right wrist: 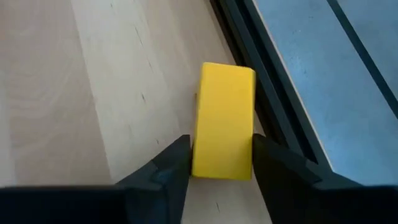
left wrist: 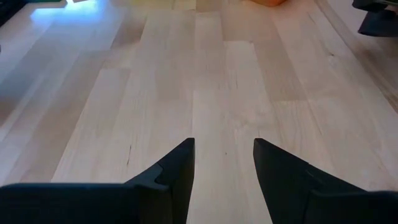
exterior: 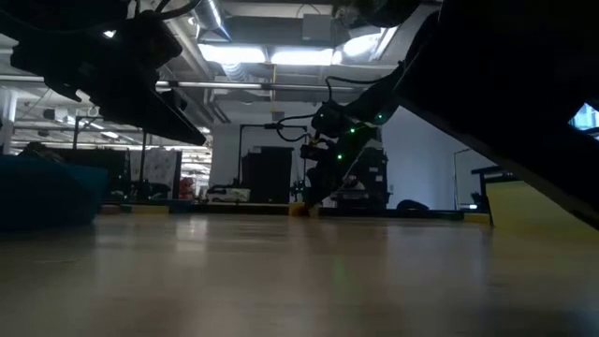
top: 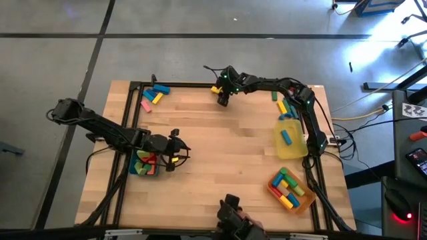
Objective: Sort blocks by size
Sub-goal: Put the yellow arch block into the blue bin
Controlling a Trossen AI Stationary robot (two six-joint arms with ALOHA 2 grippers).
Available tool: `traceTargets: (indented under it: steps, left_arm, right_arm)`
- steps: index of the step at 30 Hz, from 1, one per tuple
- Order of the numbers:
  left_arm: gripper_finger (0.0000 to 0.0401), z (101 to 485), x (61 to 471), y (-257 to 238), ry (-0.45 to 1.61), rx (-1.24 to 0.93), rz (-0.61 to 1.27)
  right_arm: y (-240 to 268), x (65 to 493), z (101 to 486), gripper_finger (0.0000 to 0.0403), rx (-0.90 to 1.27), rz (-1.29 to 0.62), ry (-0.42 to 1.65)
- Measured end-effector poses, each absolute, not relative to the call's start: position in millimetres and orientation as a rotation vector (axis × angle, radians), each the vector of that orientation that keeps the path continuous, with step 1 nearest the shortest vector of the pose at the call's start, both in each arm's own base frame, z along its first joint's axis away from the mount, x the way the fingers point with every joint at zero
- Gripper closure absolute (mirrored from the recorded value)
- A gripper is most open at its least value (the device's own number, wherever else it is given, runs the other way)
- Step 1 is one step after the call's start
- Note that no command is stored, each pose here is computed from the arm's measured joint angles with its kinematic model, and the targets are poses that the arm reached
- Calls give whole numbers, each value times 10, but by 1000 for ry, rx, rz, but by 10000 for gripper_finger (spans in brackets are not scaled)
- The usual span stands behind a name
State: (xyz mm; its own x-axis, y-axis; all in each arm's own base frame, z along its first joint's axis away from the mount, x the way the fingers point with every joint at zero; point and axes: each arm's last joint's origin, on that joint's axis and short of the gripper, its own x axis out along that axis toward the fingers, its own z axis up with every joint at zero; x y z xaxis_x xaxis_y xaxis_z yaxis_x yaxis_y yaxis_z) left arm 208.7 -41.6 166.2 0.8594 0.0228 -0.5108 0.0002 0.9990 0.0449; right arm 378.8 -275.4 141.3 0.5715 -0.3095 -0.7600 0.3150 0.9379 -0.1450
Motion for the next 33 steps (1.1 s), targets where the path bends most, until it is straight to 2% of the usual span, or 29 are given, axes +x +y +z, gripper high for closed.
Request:
traceTargets:
  steps: [3,15,25,33]
  left_arm:
    - [253,1661,2087,-416,537,44,12]
    - [253,1657,2084,-416,543,42,13]
    - [253,1816,1953,-388,511,-67,37]
    - [253,2002,1751,-340,465,-104,43]
  right_arm:
    - [-2756,3788,1416,270,6,-367,889]
    - [-2668,3874,1465,270,-29,-352,891]
    - [-2403,4193,1852,269,-189,-402,938]
    - [-2087,4455,2207,268,-231,-326,884]
